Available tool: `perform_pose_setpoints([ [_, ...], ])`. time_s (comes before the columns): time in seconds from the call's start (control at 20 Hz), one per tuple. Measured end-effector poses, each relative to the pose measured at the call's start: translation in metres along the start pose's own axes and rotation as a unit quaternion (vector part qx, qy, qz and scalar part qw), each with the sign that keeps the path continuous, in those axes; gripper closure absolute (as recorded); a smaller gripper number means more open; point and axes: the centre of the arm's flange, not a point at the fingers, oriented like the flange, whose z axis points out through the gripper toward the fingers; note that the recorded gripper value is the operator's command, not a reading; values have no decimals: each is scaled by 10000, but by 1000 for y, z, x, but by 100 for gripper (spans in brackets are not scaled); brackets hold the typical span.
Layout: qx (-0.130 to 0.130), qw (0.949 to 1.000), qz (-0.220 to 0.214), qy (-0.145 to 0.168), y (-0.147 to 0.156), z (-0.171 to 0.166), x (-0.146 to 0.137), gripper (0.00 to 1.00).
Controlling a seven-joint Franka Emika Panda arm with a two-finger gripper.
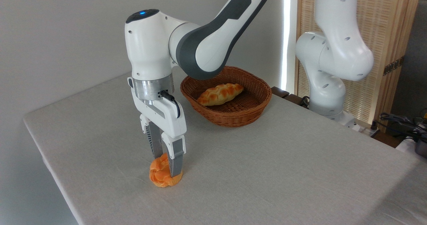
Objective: Put bread into the basket
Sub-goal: 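Lift the bun and carry it over the wicker basket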
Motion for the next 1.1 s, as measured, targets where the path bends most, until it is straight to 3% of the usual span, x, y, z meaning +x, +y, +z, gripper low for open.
perform_pose_setpoints([
  [0.65,61,10000,-2,74,-1,-9,1,68],
  [0.85,192,9993,-93,319,-2,-65,-2,68],
  [0.95,39,9995,-142,277,10,-99,-12,68],
  [1.1,-303,9995,46,-85,52,-145,-31,67],
])
